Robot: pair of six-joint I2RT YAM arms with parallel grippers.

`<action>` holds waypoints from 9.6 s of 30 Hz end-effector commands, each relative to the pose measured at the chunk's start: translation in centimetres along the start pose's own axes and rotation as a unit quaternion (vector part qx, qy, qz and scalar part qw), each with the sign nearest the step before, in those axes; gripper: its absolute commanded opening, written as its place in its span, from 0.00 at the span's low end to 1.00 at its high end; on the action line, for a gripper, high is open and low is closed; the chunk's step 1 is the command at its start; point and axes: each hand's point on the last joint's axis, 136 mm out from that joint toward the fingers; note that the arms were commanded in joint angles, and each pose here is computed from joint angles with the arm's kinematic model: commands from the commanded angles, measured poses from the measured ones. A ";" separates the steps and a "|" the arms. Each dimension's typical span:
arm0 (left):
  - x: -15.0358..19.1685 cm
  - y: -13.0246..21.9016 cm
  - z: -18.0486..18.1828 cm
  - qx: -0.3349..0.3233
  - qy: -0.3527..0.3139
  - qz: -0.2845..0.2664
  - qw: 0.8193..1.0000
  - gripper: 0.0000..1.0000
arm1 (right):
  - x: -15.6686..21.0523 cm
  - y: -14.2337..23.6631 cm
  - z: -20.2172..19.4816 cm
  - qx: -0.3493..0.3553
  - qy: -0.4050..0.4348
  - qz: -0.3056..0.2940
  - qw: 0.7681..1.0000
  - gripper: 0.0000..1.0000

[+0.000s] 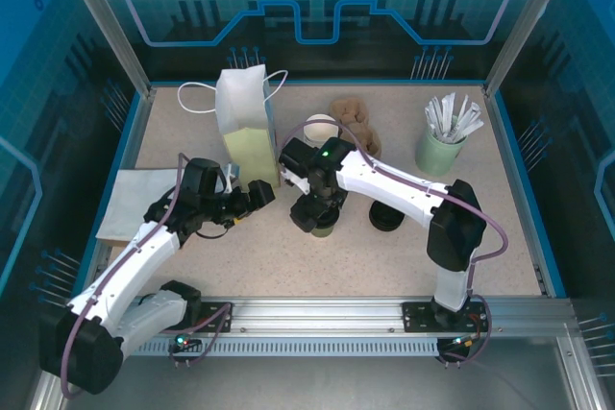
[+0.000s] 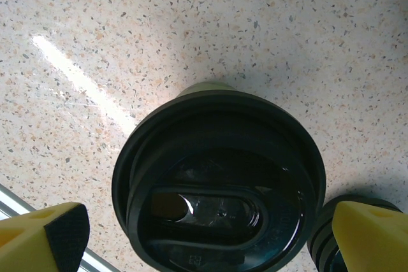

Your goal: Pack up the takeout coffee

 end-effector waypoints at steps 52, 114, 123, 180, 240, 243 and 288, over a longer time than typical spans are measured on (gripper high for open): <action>0.1 -0.1 0.3 0.002 -0.003 0.002 1.000 0.99 | 2.7 0.9 -2.1 -0.024 -0.052 0.023 0.998 0.88; -2.0 0.7 -1.9 0.018 -0.023 -0.005 1.000 0.99 | 14.0 3.8 -28.6 0.002 -0.516 -0.039 0.855 1.00; -3.6 4.1 -4.0 0.009 -0.048 -0.035 0.998 0.99 | 12.6 13.4 -28.2 0.039 -0.492 -0.194 0.848 1.00; -20.5 9.2 -0.7 -0.235 -0.100 -0.062 0.965 0.00 | 7.6 18.6 -18.6 -0.148 -0.376 -0.333 0.852 0.92; -6.2 14.0 -7.3 -0.096 -0.122 -0.085 0.984 0.71 | -10.5 -2.6 -26.2 0.035 -0.284 -0.065 0.956 0.44; -6.2 13.9 -7.4 -0.095 -0.121 -0.084 0.984 0.72 | -10.5 -2.6 -26.2 0.035 -0.285 -0.064 0.956 0.39; -5.8 13.7 -7.0 -0.098 -0.126 -0.078 0.984 0.74 | -9.8 0.9 -24.3 -0.091 -0.302 -0.084 0.945 0.24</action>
Point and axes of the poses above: each hand's point on the last joint's axis, 136 mm out from that joint toward the fingers, its own y axis back along the fingers, its own z axis along the line the jaws close on, x = y × z, and after that the axes turned 14 degrees about -y, right-handed
